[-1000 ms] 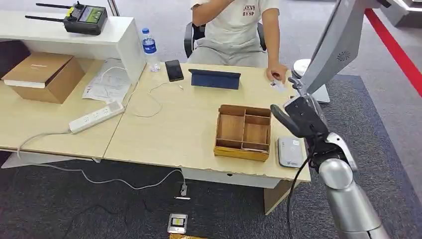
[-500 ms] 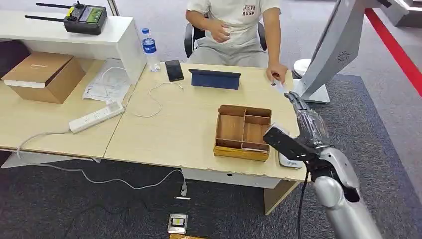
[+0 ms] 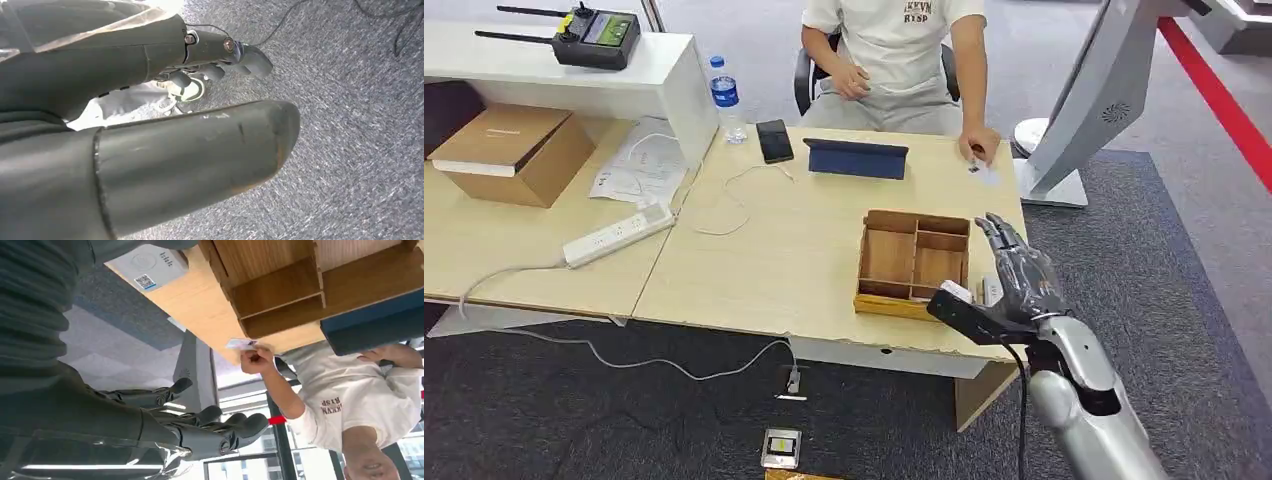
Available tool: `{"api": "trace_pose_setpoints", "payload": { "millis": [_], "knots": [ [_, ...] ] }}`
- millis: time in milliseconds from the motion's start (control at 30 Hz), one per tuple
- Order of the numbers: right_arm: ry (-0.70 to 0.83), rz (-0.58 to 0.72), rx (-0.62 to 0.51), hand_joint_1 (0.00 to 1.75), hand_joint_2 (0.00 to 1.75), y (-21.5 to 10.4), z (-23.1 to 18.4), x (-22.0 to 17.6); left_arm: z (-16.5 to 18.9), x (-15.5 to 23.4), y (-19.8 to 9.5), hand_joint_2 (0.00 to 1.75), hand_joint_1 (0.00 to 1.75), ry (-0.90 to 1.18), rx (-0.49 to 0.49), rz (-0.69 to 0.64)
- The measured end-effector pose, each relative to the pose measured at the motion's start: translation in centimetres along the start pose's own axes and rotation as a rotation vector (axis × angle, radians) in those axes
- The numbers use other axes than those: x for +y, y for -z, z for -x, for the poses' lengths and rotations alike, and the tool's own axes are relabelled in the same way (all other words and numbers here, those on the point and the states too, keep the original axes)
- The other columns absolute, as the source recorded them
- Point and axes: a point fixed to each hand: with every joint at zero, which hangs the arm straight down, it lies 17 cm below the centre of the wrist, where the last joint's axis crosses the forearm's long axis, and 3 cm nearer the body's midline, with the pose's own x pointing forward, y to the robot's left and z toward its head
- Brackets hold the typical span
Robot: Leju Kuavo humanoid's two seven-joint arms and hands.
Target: Pass the card to the sensor for recognition and then transmit it.
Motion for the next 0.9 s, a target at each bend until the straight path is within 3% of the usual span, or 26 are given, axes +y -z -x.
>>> {"api": "trace_pose_setpoints", "payload": {
  "millis": [500, 900],
  "knots": [
    [-0.084, -0.05, -0.028, 0.0, 1.75, 0.8, -0.4, 2.6, -0.5, 0.1, 0.0, 0.0, 0.0, 0.024, -0.029, -0.007],
    [-0.057, -0.106, -0.02, 0.0, 1.75, 1.5, -0.1, 6.4, -0.5, 0.1, 0.0, 0.0, 0.0, 0.033, -0.034, -0.01]
  ]
}}
